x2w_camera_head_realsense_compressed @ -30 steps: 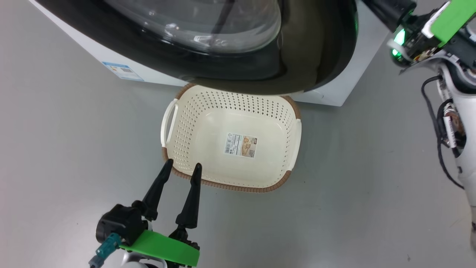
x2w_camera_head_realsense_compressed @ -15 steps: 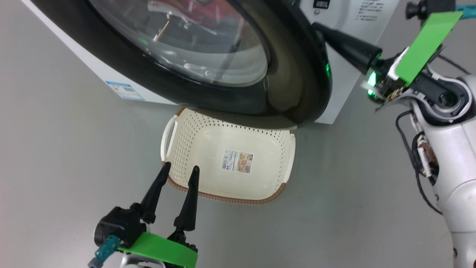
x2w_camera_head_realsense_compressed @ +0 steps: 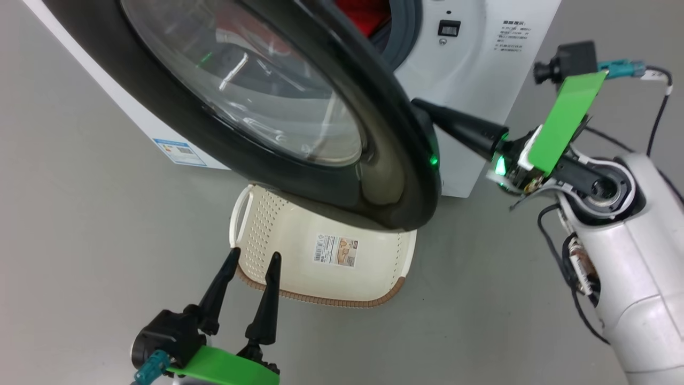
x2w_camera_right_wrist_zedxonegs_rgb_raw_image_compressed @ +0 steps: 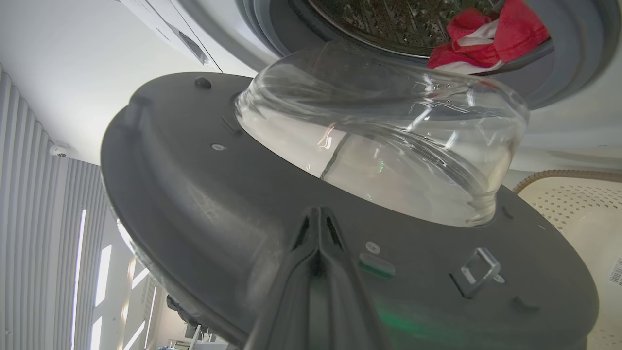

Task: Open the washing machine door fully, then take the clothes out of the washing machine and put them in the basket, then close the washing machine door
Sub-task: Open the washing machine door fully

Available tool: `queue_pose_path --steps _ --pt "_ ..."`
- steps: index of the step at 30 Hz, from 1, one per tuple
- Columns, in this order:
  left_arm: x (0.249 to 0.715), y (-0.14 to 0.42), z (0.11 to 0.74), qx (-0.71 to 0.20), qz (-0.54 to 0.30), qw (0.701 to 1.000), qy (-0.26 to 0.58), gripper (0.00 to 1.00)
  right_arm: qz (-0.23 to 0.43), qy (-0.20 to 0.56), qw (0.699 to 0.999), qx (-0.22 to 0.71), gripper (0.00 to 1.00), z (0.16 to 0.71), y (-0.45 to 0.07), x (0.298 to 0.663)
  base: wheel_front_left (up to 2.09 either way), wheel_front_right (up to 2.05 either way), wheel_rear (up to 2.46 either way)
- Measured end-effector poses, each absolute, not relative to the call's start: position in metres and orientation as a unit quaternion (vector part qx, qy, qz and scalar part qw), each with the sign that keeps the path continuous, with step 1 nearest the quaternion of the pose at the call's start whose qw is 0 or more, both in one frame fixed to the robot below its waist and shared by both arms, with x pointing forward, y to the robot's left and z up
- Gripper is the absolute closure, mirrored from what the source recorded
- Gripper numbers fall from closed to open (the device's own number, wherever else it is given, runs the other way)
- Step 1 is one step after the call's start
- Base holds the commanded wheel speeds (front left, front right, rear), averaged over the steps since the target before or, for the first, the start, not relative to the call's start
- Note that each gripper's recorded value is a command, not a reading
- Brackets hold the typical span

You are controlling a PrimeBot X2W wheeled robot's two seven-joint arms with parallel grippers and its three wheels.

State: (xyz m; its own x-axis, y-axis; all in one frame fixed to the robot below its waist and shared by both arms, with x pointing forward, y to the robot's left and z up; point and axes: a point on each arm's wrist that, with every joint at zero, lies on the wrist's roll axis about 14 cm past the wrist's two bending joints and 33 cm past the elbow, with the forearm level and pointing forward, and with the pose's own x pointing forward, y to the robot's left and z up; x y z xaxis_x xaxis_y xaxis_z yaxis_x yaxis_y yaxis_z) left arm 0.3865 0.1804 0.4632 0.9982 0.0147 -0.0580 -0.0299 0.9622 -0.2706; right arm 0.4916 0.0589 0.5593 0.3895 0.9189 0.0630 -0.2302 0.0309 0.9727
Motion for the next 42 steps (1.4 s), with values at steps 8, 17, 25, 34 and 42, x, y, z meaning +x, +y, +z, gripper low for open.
queue_pose_path --steps 8,17,25,34,42 --pt "0.38 0.183 0.464 -0.137 0.016 0.99 0.027 0.0 0.463 0.343 0.629 0.522 1.0 0.554 0.07 0.468 0.0 0.0 0.0" --pt "0.379 0.183 0.465 -0.135 0.016 0.99 0.025 0.0 0.465 0.346 0.625 0.522 1.0 0.554 0.072 0.463 0.0 0.0 0.0" --pt "0.378 0.182 0.469 -0.135 0.013 0.991 0.02 0.0 0.446 0.331 0.643 0.527 0.86 0.554 0.065 0.466 0.0 0.0 0.0" --pt "0.369 0.182 0.468 -0.135 0.014 0.991 0.021 0.0 0.404 0.318 0.663 0.545 0.0 0.544 0.044 0.461 0.0 0.0 0.0" --pt "0.366 0.18 0.469 -0.131 0.007 0.991 0.019 0.0 0.353 0.316 0.676 0.564 0.0 0.522 0.015 0.451 0.0 0.0 0.0"
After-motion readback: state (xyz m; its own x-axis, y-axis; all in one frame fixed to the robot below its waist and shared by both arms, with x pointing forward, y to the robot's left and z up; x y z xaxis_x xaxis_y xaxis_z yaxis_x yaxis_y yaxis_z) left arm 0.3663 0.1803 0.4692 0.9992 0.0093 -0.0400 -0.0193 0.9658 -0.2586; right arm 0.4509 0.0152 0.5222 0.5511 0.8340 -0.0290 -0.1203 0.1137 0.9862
